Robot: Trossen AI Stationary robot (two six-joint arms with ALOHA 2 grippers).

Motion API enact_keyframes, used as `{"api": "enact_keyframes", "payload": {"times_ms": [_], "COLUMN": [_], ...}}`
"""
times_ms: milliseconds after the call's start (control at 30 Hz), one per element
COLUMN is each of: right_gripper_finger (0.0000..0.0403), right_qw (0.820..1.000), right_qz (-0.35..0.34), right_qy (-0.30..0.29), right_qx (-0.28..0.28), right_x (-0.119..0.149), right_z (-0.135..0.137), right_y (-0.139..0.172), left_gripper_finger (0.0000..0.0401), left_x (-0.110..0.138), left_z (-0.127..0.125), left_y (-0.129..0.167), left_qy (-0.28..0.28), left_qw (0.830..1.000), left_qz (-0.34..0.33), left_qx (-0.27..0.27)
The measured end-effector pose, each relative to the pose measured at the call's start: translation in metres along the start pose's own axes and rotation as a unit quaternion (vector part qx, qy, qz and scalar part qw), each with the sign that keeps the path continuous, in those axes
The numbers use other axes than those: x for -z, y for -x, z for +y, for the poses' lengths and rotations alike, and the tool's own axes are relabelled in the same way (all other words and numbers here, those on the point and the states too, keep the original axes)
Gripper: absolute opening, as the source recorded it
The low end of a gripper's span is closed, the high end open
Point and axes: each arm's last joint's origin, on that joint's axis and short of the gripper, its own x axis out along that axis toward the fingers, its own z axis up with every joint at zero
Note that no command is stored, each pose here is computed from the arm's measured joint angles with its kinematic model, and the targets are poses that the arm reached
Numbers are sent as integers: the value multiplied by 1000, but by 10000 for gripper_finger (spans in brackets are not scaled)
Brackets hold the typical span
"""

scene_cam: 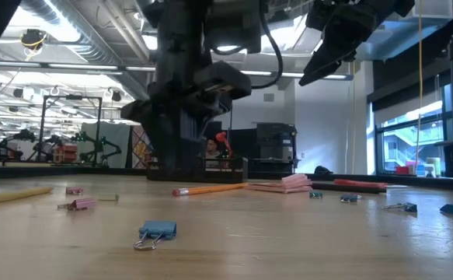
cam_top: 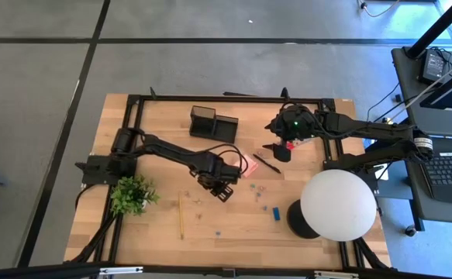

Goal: Pick and place office supplies into organizer
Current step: Put the orange pencil into the black desk organizer

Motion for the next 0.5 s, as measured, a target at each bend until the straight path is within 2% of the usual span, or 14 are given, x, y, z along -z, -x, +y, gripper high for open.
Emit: {"api": "enact_keyframes", "payload": {"times_ms": [500], "right_gripper_finger": [361], "right_qw": [1000], "right_qz": [-7], "right_qy": [2], "right_qx": [1], "right_x": [-1], "right_z": [0], "right_y": [0], "left_gripper_finger": [131], "left_x": [-3], "left_z": [-2], "left_y": [-14], "left_qy": [4], "left_qw": [1000], "left_qz": [3], "left_qx": [-6]}}
